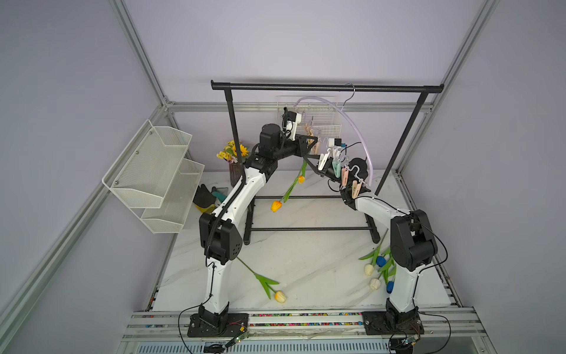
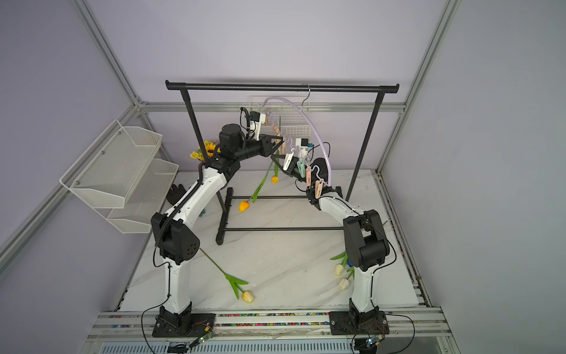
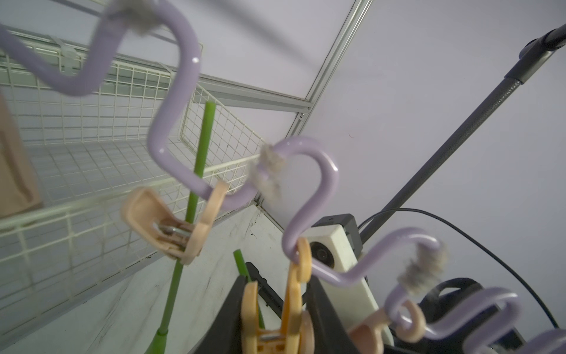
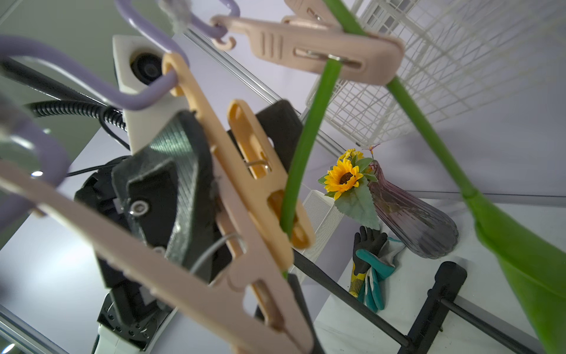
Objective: Dry the flowers on a clothes hanger
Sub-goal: Clamp the flower onto the hanger.
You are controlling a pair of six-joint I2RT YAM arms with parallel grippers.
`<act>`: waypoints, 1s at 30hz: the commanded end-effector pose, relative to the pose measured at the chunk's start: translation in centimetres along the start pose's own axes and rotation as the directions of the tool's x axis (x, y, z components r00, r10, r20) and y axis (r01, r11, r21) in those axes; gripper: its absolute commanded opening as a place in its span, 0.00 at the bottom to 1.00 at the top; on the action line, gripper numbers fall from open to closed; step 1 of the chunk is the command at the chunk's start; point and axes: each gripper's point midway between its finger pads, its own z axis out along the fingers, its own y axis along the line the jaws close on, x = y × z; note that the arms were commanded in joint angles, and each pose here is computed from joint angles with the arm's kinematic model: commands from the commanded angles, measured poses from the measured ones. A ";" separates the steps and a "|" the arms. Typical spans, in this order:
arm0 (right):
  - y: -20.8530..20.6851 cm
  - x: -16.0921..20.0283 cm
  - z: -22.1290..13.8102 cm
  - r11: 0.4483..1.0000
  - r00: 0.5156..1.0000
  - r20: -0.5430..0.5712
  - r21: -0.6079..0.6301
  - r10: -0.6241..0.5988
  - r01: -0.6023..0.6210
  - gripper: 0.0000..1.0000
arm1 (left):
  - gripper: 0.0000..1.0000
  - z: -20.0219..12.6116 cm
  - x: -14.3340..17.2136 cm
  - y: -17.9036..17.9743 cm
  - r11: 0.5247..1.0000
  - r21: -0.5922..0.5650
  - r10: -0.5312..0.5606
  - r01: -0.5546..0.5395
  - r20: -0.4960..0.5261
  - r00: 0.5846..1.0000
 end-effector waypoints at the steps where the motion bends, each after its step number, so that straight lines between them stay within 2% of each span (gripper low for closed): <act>1: 2.6 -1.3 0.4 0.996 0.998 0.034 -0.060 -0.056 0.058 0.00 | 0.02 -0.7 -1.9 -2.8 0.997 0.080 0.002 -0.006 0.044 0.999; 10: 3.1 -1.9 0.9 0.995 0.997 0.044 -0.078 -0.062 0.065 0.00 | 0.04 -1.0 -1.9 -2.7 0.998 0.070 0.007 -0.010 0.043 0.999; 16: 2.5 -1.5 0.7 0.995 0.997 0.027 -0.054 -0.079 0.080 0.00 | 0.36 -1.5 -2.5 -2.7 0.998 0.059 0.017 -0.020 0.055 0.998; 19: 2.1 -1.4 0.4 0.995 0.996 0.021 -0.032 -0.091 0.092 0.00 | 0.47 -1.7 -2.8 -2.9 0.998 0.058 0.027 -0.031 0.061 0.998; 24: 0.9 -1.3 0.0 0.993 0.993 0.010 0.034 -0.118 0.117 0.00 | 0.61 -2.5 -3.5 -3.2 0.998 0.044 0.049 -0.052 0.069 0.996; 30: -0.9 -1.1 -0.7 0.981 0.989 -0.011 0.122 -0.149 0.149 0.00 | 0.71 -3.4 -4.0 -3.3 0.998 0.028 0.058 -0.061 0.070 0.996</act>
